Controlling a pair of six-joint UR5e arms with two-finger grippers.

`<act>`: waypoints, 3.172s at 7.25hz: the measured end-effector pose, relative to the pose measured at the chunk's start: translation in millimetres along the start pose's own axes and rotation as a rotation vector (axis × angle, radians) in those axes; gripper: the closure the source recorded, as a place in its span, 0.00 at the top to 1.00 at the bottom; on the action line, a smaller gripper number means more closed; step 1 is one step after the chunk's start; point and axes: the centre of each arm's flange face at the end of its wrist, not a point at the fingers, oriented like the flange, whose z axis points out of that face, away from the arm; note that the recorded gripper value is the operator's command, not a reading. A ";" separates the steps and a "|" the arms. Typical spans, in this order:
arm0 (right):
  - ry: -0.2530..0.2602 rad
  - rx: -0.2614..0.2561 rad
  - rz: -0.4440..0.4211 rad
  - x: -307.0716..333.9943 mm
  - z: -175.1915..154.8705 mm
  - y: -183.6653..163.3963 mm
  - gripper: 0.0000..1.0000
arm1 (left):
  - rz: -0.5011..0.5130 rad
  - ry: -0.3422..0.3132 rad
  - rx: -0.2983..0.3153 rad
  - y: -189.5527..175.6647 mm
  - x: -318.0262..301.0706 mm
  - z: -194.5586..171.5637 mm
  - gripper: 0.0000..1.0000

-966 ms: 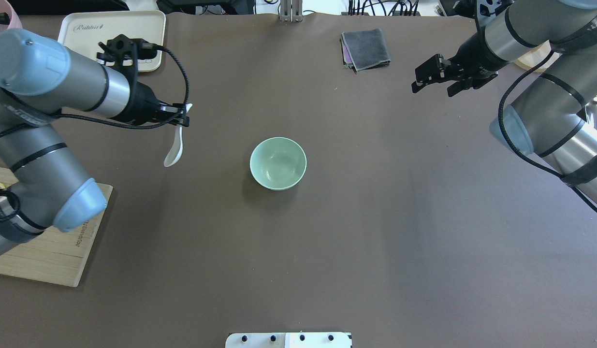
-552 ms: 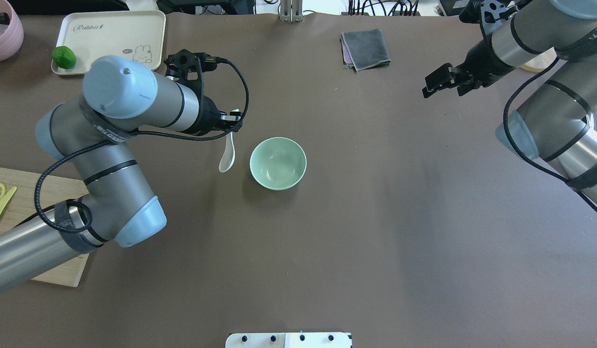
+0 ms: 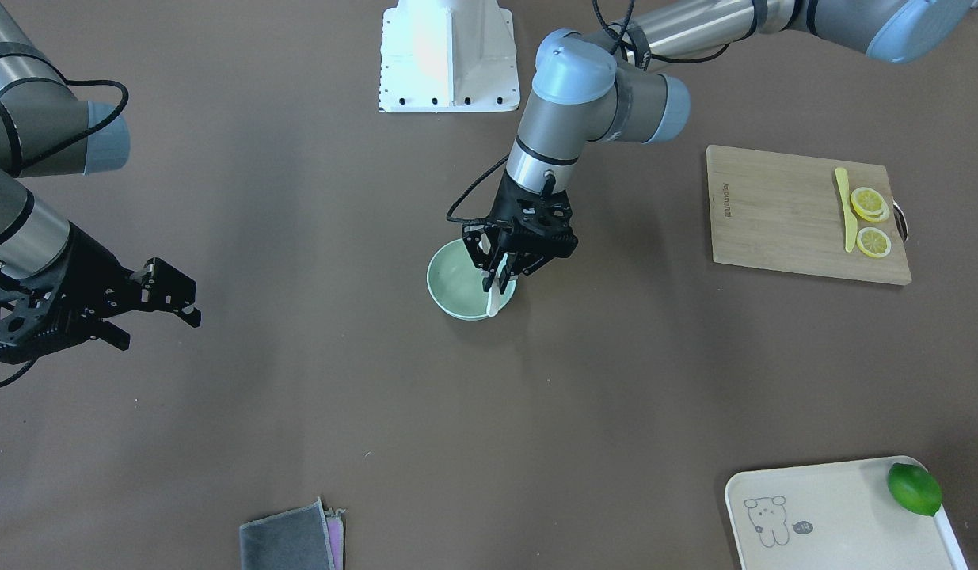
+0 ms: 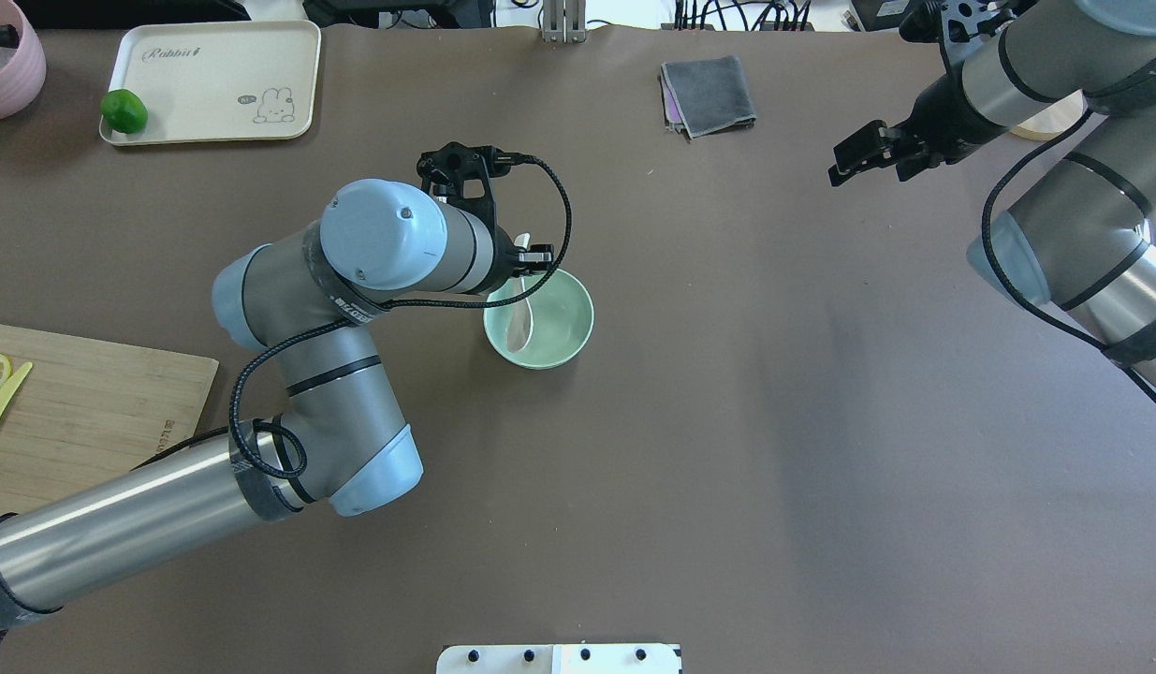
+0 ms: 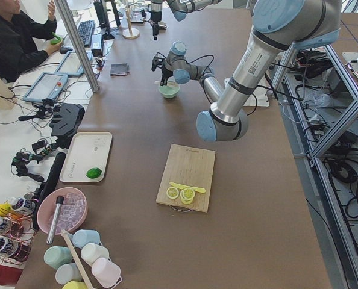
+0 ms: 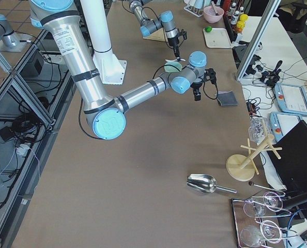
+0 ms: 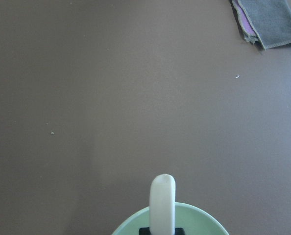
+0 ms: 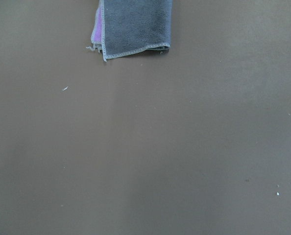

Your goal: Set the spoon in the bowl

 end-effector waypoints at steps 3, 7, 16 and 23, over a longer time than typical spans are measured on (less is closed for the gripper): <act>0.002 -0.003 0.009 2.2 -2.3 -1.5 1.00 | -0.001 -0.010 0.011 5.0 12.7 11.1 0.98; 0.037 -0.025 0.038 20.1 -8.7 -2.1 1.00 | 0.026 -0.041 0.066 -4.5 -9.0 -31.9 0.98; 0.239 -0.086 0.150 281.4 -109.2 74.6 1.00 | 0.178 -0.187 0.143 -78.8 -365.8 -152.8 0.98; 0.272 -0.099 0.121 341.4 -130.7 130.8 1.00 | 0.254 -0.280 -0.207 -137.8 -637.4 -313.4 0.98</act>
